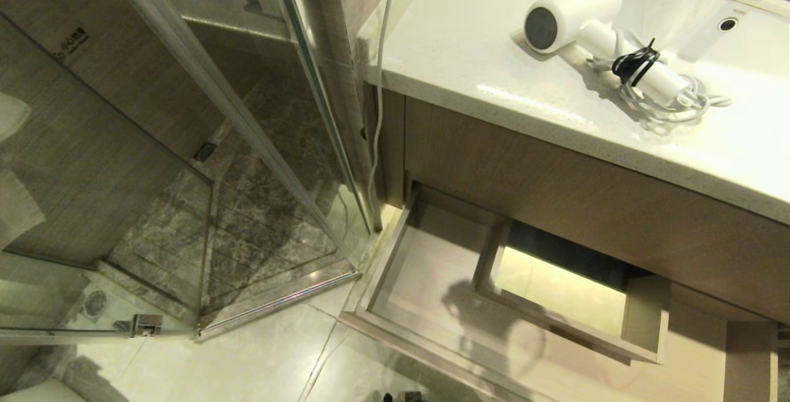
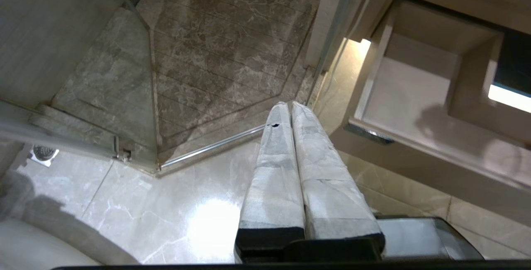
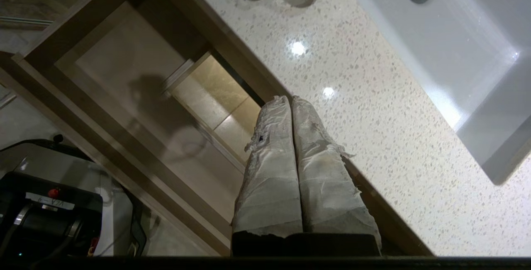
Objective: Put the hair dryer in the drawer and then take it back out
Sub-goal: Close the drawer
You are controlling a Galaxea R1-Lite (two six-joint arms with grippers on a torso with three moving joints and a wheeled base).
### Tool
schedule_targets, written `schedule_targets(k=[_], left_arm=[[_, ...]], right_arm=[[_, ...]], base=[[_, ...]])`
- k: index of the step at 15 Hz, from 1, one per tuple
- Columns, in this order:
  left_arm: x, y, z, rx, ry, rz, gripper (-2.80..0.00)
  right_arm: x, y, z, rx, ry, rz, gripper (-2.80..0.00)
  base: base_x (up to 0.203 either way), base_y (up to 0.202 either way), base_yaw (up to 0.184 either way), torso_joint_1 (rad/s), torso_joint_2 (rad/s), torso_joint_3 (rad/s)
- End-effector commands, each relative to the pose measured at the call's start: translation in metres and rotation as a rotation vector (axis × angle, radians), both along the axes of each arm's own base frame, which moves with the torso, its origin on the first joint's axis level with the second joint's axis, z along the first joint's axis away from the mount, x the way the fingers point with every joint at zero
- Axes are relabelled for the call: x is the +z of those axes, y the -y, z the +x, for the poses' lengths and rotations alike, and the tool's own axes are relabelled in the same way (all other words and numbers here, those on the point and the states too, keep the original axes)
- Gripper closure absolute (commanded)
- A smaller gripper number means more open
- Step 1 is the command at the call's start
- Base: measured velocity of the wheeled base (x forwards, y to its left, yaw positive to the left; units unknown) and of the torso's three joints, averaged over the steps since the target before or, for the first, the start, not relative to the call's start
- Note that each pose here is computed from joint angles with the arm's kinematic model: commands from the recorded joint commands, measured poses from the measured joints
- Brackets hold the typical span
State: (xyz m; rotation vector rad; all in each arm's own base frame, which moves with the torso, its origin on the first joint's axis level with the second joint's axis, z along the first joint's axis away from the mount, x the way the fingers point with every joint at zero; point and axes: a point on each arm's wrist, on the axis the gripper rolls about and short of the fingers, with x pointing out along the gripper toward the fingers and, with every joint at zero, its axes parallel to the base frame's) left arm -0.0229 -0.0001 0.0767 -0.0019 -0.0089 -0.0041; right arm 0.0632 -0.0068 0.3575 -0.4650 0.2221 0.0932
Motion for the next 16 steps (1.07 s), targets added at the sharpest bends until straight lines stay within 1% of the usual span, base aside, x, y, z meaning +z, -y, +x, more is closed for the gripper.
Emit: schedule_targets(k=[1, 10, 12, 16], left_arm=[[0.000, 0.000, 0.000, -0.001, -0.001, -0.001, 0.00], [0.000, 0.000, 0.000, -0.001, -0.001, 0.000, 0.00], [0.000, 0.000, 0.000, -0.001, -0.001, 0.000, 0.00], [0.000, 0.000, 0.000, -0.001, -0.001, 0.000, 0.00]], right_arm=[[-0.001, -0.001, -0.004, 0.002, 0.005, -0.002, 0.00], [-0.007, 0.001, 0.005, -0.006, 0.007, 0.000, 0.00], [-0.008, 0.002, 0.006, -0.006, -0.004, 0.003, 0.00], [-0.008, 0.002, 0.007, -0.011, -0.006, 0.006, 0.00]], base=[[0.000, 0.000, 0.000, -0.287, 0.05, -0.240], [0.000, 0.000, 0.000, -0.262, -0.01, -0.276], [0.000, 0.000, 0.000, -0.132, -0.04, -0.162], [0.000, 0.000, 0.000, -0.020, 0.00, -0.035]])
